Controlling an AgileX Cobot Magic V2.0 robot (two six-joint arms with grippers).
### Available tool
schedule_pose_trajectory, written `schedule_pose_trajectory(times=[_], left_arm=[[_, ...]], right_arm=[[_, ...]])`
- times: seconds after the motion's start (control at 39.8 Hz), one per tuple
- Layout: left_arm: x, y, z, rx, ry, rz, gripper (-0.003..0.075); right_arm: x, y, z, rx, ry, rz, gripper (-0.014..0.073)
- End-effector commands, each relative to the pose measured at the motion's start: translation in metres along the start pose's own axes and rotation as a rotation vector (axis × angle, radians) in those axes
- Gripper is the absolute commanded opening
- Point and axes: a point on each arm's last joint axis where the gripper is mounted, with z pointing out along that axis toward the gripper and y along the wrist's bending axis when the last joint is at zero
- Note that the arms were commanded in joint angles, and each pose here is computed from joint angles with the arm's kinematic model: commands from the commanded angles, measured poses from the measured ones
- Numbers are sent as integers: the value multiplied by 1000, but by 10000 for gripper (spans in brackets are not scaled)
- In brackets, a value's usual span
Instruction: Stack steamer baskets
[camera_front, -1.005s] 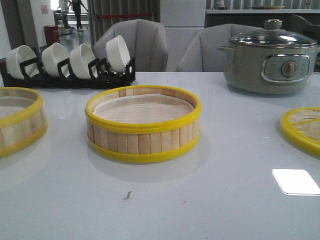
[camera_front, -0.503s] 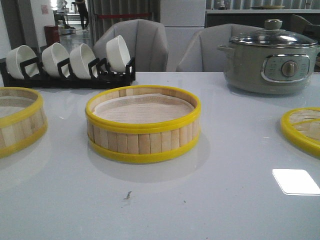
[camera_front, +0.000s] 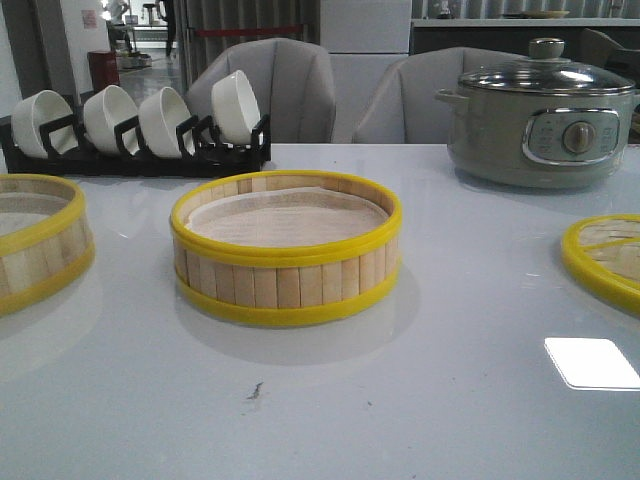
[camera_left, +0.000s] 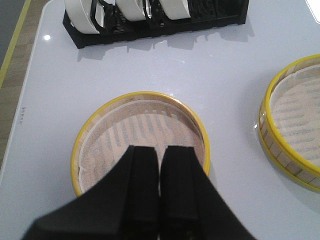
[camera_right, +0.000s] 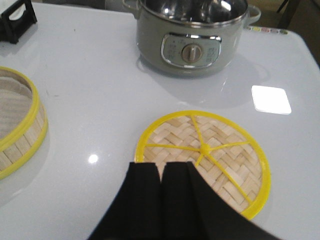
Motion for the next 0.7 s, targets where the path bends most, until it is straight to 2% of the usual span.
schedule_pose_trajectory(times=[0.0,0.2,0.28,0.33,0.43,0.53,0.58,0.68], left_arm=[[-15,1,-14,-2,-117,3,86],[-15,1,-14,-2,-116,3,86],[-15,0,-14,4,-116,-3,86],[-15,0,-14,6,-118,-5,86],[-15,-2,-14,22,-119,-20,86],[-15,-2,-14,22,-116,-19,86],[-14,-2,-14,23,-113,-20,86],[-14,-2,-14,26,-110,-22,88]], right_arm=[[-19,-1,2,6,-108,14,65],[-22,-1,4,6,-135,31,65],[-21,1,4,-30,-111,148,66],[-17,3,7,-46,-59,181,78],[-8,4,16,-54,47,176,172],[-5,3,23,-46,87,155,370],[-5,3,24,-45,91,155,435],[-5,3,25,-44,85,155,446]])
